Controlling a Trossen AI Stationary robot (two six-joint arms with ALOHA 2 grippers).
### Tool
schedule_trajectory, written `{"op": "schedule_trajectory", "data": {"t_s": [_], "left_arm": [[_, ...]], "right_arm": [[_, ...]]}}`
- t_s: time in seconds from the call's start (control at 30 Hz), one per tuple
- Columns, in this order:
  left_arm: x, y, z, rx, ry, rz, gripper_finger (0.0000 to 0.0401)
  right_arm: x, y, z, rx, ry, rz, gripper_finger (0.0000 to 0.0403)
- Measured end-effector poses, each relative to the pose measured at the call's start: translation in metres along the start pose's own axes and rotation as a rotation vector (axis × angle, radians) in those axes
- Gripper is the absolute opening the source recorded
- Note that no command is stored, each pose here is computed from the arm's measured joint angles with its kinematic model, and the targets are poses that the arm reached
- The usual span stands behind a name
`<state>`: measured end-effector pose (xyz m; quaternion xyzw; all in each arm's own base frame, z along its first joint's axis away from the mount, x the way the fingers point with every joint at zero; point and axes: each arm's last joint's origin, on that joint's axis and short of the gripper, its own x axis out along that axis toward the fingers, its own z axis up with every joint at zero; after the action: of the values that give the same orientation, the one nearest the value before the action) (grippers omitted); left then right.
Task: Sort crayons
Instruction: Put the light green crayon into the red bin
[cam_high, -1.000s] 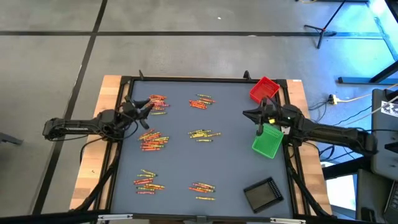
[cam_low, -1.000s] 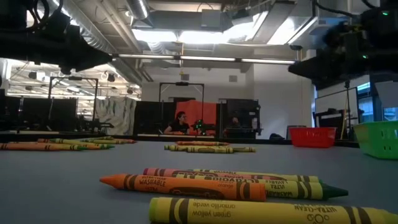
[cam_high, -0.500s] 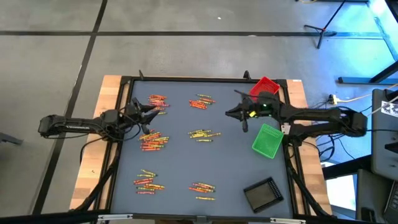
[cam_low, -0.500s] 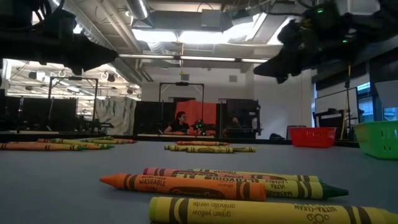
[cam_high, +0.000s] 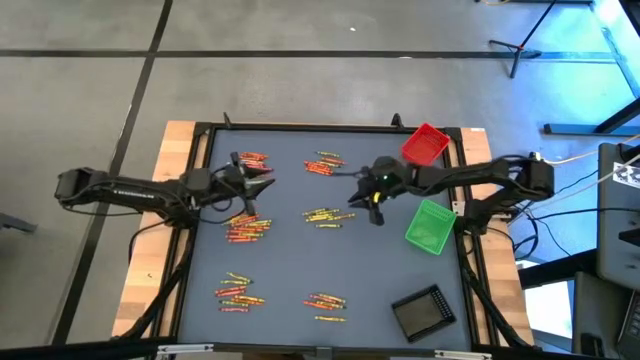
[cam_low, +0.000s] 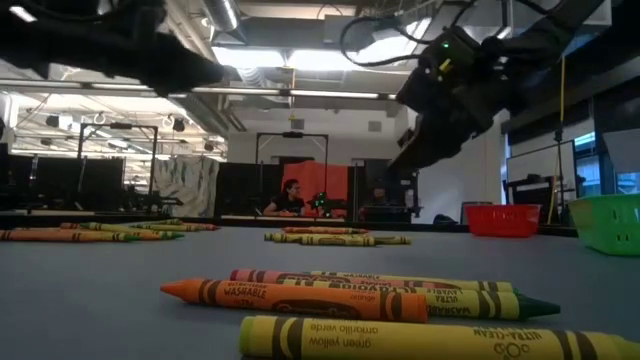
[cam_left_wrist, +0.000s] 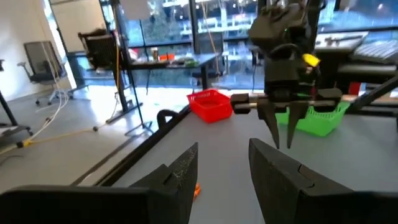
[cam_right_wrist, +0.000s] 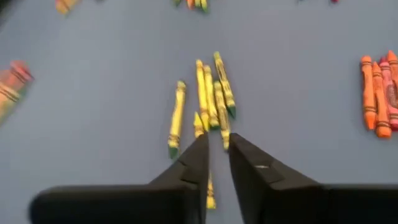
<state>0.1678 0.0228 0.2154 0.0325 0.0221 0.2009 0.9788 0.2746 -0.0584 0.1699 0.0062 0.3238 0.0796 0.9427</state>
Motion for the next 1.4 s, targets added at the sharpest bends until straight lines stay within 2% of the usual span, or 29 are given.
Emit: {"op": "schedule_trajectory", "data": {"t_s": [0.13, 0.2, 0.4, 0.57, 1.03, 1.13, 1.33, 1.4], "left_arm": [[0.016, -0.003, 0.003, -0.056, 0.004, 0.084, 0.0127], [0.021, -0.005, -0.001, -0.049, 0.022, 0.078, 0.0127], [0.032, -0.011, -0.009, -0.047, 0.028, 0.006, 0.0127], [0.035, -0.014, -0.013, -0.034, 0.038, -0.062, 0.0127], [0.036, -0.015, -0.012, -0.019, 0.02, -0.06, 0.0127], [0.036, -0.015, -0.011, -0.022, 0.009, -0.059, 0.0127], [0.036, -0.015, -0.009, -0.027, -0.006, -0.059, 0.0127], [0.036, -0.014, -0.009, -0.022, -0.01, -0.057, 0.0127]], "right_arm": [[0.008, 0.007, 0.0, -0.061, 0.055, -0.048, 0.0141], [0.012, 0.01, -0.001, -0.09, 0.072, -0.038, 0.0164], [0.024, 0.018, -0.01, -0.116, 0.128, -0.003, 0.0182], [0.038, 0.016, -0.018, -0.121, 0.157, -0.03, 0.0167], [0.058, 0.011, -0.034, -0.111, 0.197, -0.037, 0.0125], [0.058, 0.012, -0.034, -0.111, 0.199, -0.032, 0.0099], [0.058, 0.012, -0.035, -0.118, 0.204, -0.028, 0.0021], [0.058, 0.012, -0.035, -0.118, 0.205, -0.029, 0.001]]}}
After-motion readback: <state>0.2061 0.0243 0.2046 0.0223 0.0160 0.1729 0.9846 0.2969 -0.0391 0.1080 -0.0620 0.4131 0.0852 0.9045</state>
